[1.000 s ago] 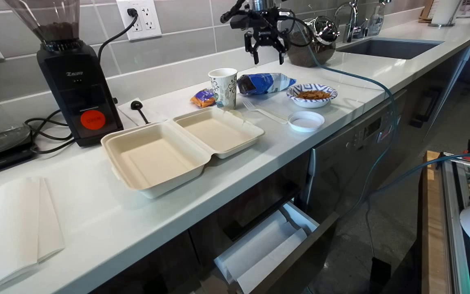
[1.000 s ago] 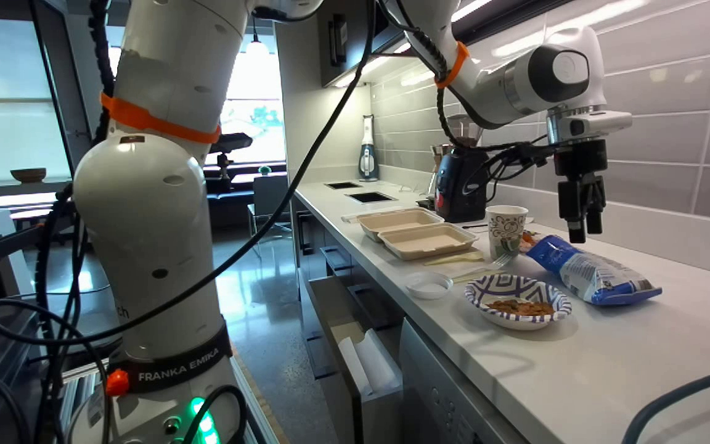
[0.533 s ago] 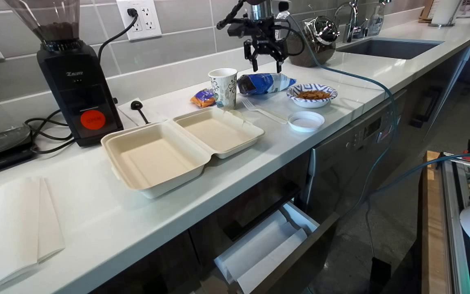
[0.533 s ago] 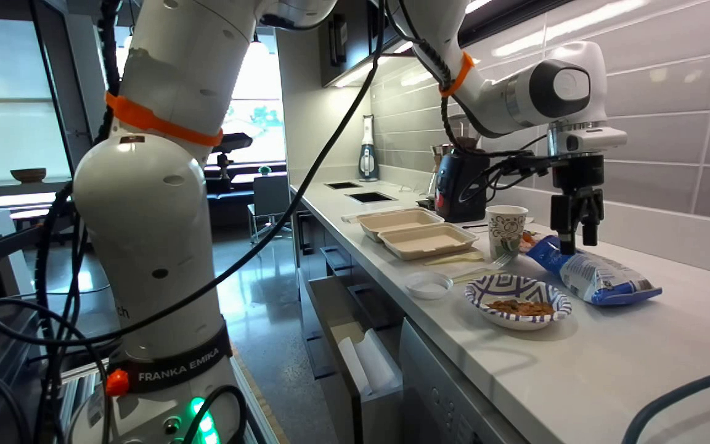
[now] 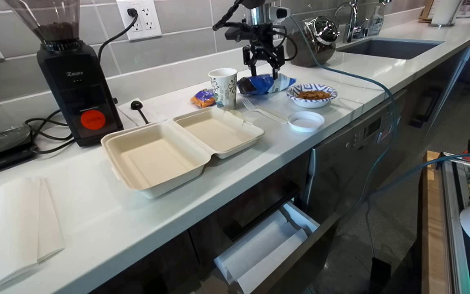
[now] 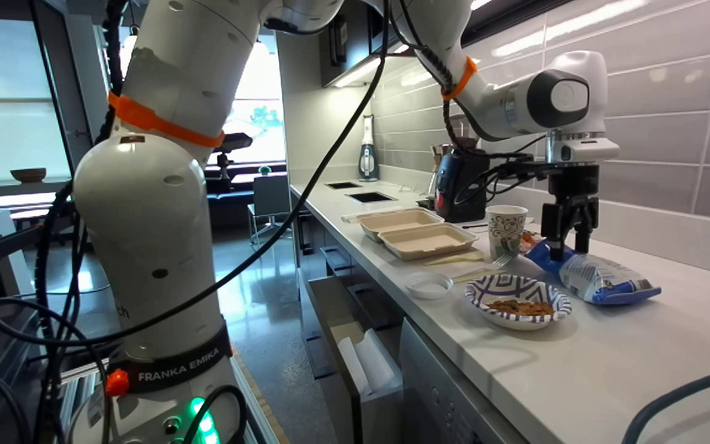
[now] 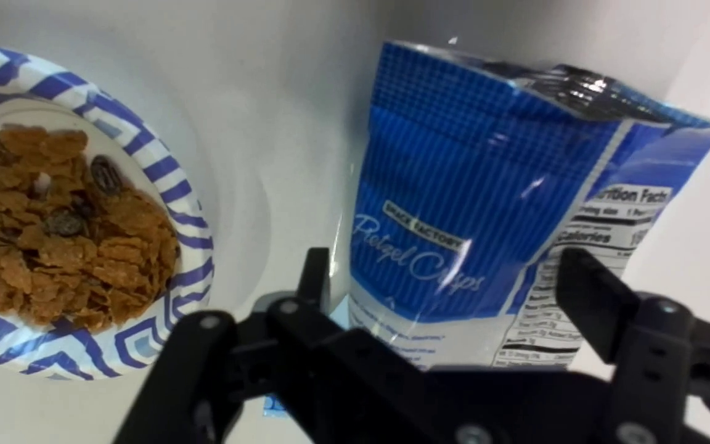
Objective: Pour the snacks out of the white and blue packet and into the food pack.
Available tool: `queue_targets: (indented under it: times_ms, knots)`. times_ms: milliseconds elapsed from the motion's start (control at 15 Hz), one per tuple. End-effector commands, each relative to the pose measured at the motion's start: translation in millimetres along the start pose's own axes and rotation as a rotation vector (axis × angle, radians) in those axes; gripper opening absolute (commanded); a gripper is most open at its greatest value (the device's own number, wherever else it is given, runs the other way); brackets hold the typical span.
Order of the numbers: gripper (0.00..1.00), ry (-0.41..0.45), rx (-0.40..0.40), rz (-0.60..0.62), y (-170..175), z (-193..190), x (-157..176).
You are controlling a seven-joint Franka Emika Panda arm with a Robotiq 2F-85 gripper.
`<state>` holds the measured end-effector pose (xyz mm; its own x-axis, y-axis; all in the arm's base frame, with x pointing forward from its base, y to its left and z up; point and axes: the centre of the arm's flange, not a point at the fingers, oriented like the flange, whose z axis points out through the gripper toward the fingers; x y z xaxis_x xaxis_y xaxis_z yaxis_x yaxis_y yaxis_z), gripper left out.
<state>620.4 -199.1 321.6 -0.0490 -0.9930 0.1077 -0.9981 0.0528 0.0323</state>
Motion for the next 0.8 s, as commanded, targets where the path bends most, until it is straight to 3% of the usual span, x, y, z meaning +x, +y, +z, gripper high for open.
queue_targets:
  times_ms: [0,600,733]
  knots:
    - [0.69,-0.023,0.009,0.041,-12.8,4.1,-4.4]
    - [0.03,-0.025,0.017,0.060,-22.1,6.5,-11.0]
    - [0.00,-0.025,0.018,0.064,-22.4,6.9,-10.3]
